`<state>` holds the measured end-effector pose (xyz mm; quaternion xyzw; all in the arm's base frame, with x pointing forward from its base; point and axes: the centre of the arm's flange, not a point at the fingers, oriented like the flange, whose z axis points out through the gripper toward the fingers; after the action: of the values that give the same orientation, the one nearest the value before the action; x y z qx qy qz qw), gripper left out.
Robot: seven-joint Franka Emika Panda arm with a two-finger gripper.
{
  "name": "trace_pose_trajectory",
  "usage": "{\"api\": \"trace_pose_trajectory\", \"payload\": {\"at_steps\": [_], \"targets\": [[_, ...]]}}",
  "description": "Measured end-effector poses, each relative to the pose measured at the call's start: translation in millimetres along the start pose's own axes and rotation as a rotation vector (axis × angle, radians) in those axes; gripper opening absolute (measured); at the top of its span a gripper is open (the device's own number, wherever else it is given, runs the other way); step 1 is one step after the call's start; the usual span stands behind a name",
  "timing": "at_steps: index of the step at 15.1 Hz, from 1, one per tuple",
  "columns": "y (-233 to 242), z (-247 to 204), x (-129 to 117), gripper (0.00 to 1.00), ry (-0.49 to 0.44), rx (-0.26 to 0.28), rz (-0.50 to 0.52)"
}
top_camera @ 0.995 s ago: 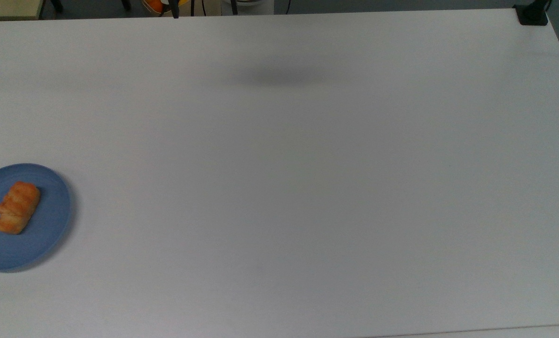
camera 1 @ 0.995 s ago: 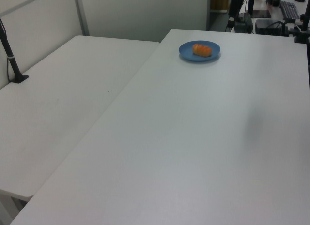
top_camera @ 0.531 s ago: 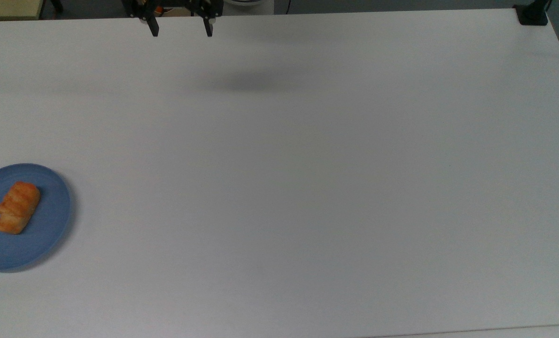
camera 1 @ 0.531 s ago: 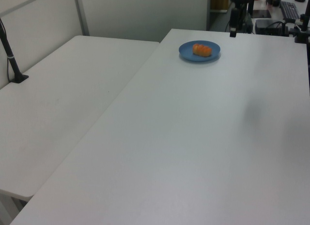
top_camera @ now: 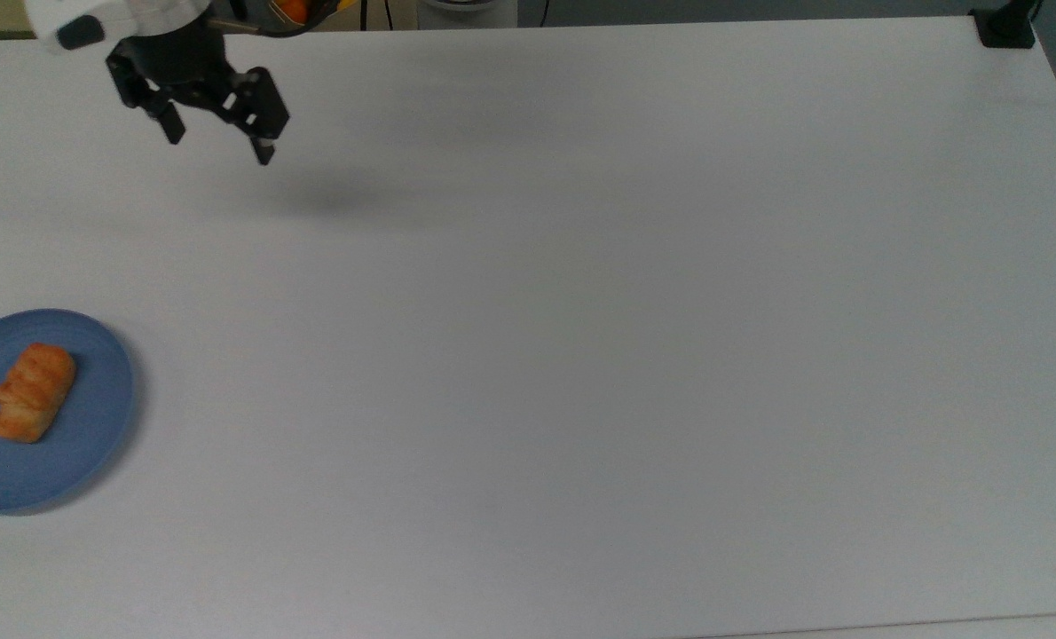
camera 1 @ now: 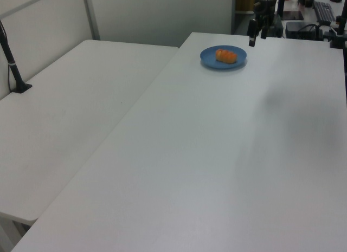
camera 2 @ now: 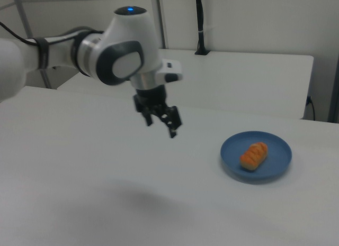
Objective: Put the bread on the table
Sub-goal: 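Move the open gripper over the orange bread roll on the blue plate, then lower the gripper around the bread roll and close on it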
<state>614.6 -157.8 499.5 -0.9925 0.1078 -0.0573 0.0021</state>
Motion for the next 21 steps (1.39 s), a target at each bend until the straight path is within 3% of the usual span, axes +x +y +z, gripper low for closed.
{"api": "trace_pose_trajectory", "payload": {"at_steps": [5, 8, 11, 17, 21], "targets": [[65.0, 22.8, 38.3, 1.00, 0.285, -0.064, 0.090], [93.8, 43.1, 53.1, 1.00, 0.395, -0.100, 0.120], [108.3, 68.4, 76.2, 1.00, 0.450, -0.128, 0.128], [109.9, 126.4, 126.1, 1.00, 0.474, -0.148, 0.142], [119.2, 160.6, 137.5, 1.00, 0.530, -0.165, 0.143]]}}
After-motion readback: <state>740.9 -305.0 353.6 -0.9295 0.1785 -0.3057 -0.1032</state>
